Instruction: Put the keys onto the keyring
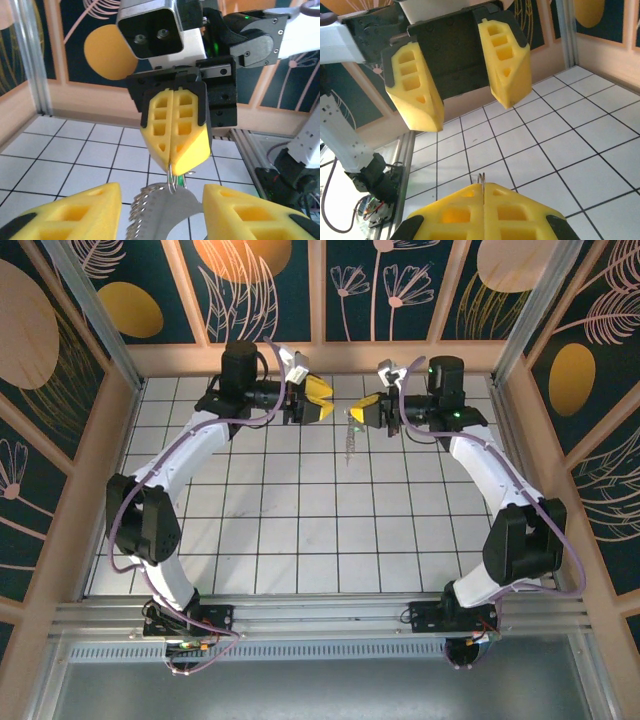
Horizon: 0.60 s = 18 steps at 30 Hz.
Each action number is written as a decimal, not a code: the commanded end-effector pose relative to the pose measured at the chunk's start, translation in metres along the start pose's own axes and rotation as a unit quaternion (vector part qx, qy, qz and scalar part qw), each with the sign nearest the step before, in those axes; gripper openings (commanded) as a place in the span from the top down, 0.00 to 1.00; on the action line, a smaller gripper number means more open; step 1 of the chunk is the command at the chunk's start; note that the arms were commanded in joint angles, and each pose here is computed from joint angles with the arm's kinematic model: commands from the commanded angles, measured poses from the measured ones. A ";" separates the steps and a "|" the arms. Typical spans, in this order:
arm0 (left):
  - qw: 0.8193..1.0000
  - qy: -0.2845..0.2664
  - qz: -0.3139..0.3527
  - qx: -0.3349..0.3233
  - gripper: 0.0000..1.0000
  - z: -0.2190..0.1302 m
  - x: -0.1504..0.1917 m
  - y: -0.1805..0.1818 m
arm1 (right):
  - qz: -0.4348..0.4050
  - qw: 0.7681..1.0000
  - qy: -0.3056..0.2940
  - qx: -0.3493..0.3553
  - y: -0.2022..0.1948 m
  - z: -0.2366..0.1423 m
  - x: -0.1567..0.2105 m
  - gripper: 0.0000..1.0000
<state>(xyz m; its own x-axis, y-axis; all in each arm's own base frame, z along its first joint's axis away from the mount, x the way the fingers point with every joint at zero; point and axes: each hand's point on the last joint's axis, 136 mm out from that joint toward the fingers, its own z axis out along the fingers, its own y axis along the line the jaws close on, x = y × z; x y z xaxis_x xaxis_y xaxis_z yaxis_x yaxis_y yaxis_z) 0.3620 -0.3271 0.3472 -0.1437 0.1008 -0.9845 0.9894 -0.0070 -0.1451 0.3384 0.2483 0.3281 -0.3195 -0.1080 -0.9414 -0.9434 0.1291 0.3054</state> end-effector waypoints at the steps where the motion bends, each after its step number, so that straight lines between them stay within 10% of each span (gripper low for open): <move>1: 0.999 0.002 -0.011 0.043 0.56 -0.001 0.004 -0.006 | -0.037 0.999 -0.007 -0.033 0.016 0.005 -0.015 1.00; 18: 0.996 0.005 -0.037 0.081 0.63 -0.001 0.012 -0.016 | -0.052 0.997 -0.005 -0.055 0.028 0.017 -0.018 1.00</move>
<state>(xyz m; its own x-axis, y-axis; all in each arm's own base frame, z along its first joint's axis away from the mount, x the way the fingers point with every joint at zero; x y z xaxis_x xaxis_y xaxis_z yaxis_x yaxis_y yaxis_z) 0.3454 -0.3278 0.3352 -0.2200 0.1228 -0.9677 0.9635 -0.1277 -0.2352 0.3249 0.2652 0.3329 -0.2996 -0.1206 -0.9464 -0.9537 0.0659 0.2935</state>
